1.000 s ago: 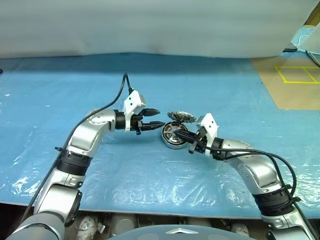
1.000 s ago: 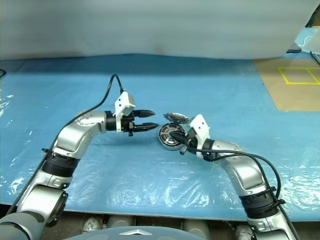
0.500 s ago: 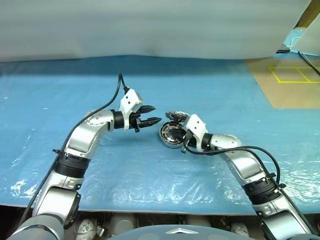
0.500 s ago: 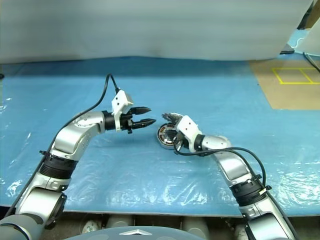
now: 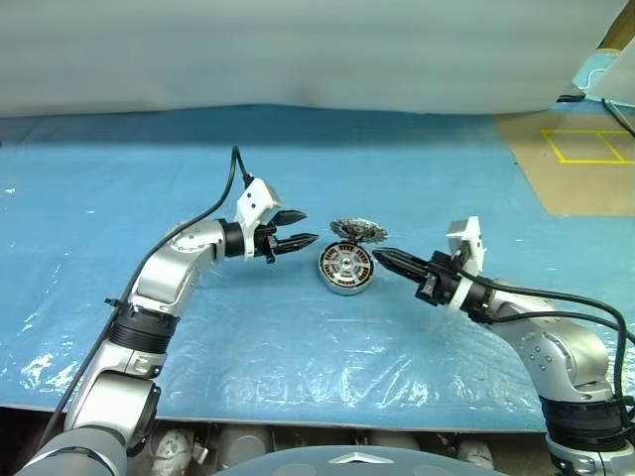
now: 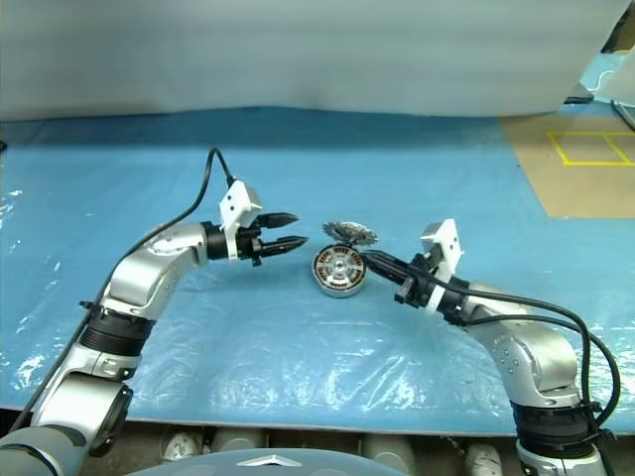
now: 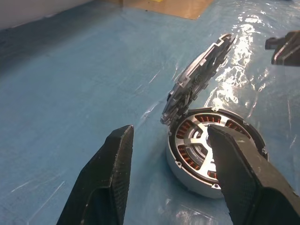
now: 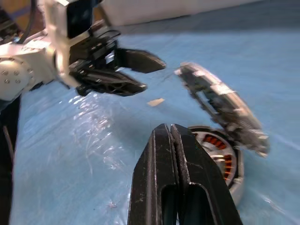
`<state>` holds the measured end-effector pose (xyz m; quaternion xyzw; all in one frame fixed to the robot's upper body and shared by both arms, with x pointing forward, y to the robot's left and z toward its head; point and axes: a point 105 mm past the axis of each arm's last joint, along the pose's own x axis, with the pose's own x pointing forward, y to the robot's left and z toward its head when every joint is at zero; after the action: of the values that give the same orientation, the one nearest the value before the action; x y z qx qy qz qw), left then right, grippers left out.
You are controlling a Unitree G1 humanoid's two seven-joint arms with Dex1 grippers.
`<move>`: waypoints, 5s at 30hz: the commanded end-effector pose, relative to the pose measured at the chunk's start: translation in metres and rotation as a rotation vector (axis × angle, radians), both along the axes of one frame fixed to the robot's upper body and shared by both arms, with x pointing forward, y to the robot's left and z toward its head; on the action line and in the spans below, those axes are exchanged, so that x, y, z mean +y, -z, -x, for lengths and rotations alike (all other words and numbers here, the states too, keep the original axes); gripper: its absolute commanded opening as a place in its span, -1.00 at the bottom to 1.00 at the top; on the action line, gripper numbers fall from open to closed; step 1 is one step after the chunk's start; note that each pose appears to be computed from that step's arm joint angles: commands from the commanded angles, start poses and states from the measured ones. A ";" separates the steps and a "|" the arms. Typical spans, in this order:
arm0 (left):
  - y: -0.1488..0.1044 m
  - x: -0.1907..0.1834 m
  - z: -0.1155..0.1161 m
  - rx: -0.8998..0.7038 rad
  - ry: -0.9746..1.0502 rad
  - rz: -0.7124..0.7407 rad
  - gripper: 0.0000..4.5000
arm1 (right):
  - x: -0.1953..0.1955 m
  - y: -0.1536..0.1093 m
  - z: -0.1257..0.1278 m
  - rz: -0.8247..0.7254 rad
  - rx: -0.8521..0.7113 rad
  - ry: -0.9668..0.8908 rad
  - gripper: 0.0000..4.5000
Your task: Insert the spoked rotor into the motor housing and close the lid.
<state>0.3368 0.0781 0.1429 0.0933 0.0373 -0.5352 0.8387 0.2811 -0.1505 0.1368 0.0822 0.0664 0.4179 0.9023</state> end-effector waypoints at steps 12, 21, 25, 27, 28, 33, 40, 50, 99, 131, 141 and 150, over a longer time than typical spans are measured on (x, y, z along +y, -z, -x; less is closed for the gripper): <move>-0.008 0.014 0.015 -0.066 0.073 0.034 0.18 | 0.049 -0.039 -0.060 0.021 -0.126 -0.061 -0.99; 0.004 0.030 0.030 -0.053 0.124 -0.033 0.18 | 0.075 -0.020 -0.037 0.118 -0.095 -0.304 -0.99; 0.005 0.031 0.030 -0.052 0.113 -0.029 0.18 | 0.076 0.005 -0.025 0.215 -0.061 -0.354 -0.99; 0.006 0.030 0.030 -0.053 0.112 -0.033 0.18 | 0.077 0.014 -0.022 0.243 -0.052 -0.366 -0.99; 0.007 0.029 0.030 -0.054 0.112 -0.033 0.18 | 0.078 0.016 -0.021 0.244 -0.046 -0.372 -0.99; 0.008 0.026 0.030 -0.060 0.115 -0.043 0.18 | 0.079 0.029 -0.022 0.257 -0.029 -0.344 -0.99; 0.007 0.022 0.031 -0.063 0.120 -0.037 0.18 | 0.079 0.041 -0.024 0.251 -0.021 -0.277 -0.99; 0.004 0.019 0.031 -0.069 0.134 -0.034 0.18 | 0.076 0.047 -0.032 0.232 -0.078 -0.205 -0.83; 0.007 0.017 0.030 -0.066 0.119 -0.036 0.18 | 0.055 0.056 -0.034 0.508 -0.235 -0.200 0.32; 0.007 0.014 0.029 -0.071 0.115 -0.028 0.18 | 0.051 0.125 -0.034 0.621 0.091 -0.115 0.32; 0.007 0.013 0.028 -0.070 0.118 -0.029 0.18 | 0.039 0.142 -0.033 0.654 0.235 -0.045 0.32; 0.028 0.016 0.003 -0.060 -0.010 -0.108 0.18 | 0.062 0.104 -0.023 0.443 0.167 -0.166 0.32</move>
<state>0.3281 0.0956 0.1114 0.1401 0.0523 -0.5351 0.8315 0.3253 -0.0815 0.0743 -0.1197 0.1445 0.4462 0.8750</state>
